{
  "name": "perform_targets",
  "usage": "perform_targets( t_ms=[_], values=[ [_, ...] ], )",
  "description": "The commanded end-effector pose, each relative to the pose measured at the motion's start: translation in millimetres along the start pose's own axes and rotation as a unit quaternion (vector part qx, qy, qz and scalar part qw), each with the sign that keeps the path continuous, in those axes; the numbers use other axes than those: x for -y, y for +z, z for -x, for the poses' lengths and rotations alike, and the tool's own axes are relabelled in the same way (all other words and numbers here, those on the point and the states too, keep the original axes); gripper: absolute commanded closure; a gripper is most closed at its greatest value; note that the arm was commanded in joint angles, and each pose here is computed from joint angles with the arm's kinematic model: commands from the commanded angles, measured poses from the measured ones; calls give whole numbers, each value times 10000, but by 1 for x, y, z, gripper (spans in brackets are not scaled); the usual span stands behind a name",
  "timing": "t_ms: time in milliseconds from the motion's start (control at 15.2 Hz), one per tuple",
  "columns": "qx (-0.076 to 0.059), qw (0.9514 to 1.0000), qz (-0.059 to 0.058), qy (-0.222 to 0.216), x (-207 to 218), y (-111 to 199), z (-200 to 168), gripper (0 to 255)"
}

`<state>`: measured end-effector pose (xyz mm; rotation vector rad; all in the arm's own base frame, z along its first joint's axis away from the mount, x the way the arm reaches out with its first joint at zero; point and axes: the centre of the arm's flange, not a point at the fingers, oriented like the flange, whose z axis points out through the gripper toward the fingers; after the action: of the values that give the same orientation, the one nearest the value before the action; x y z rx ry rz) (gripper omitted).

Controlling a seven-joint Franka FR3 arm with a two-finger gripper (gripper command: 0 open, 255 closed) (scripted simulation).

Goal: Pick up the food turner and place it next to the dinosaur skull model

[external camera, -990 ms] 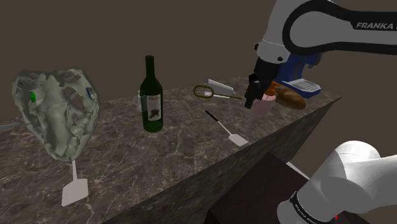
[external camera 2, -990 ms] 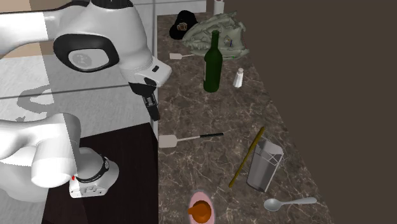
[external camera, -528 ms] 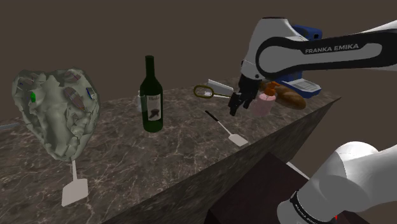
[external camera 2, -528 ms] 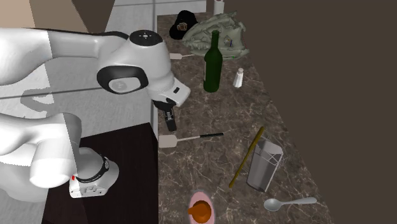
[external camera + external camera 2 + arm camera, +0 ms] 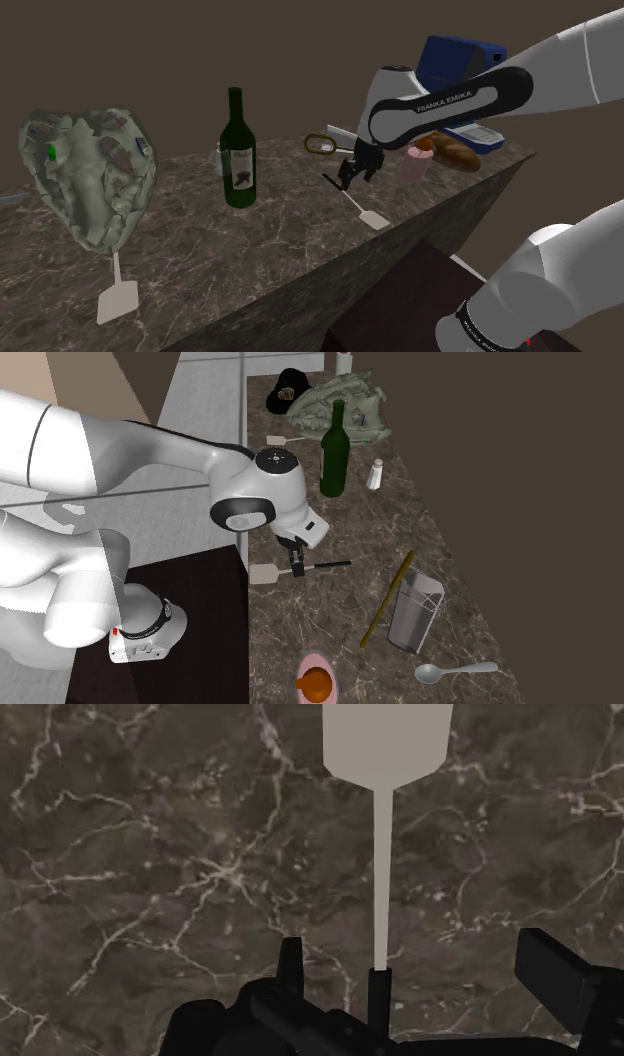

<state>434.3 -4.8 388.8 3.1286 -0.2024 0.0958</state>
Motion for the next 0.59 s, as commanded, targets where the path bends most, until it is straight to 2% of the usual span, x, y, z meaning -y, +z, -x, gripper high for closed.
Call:
perform_targets(
  t_ms=[0,528],
  values=[
    [-26,10000,-3,80,-1,16,-6,0],
    [-26,10000,-3,80,-1,51,-6,0]
  ],
)
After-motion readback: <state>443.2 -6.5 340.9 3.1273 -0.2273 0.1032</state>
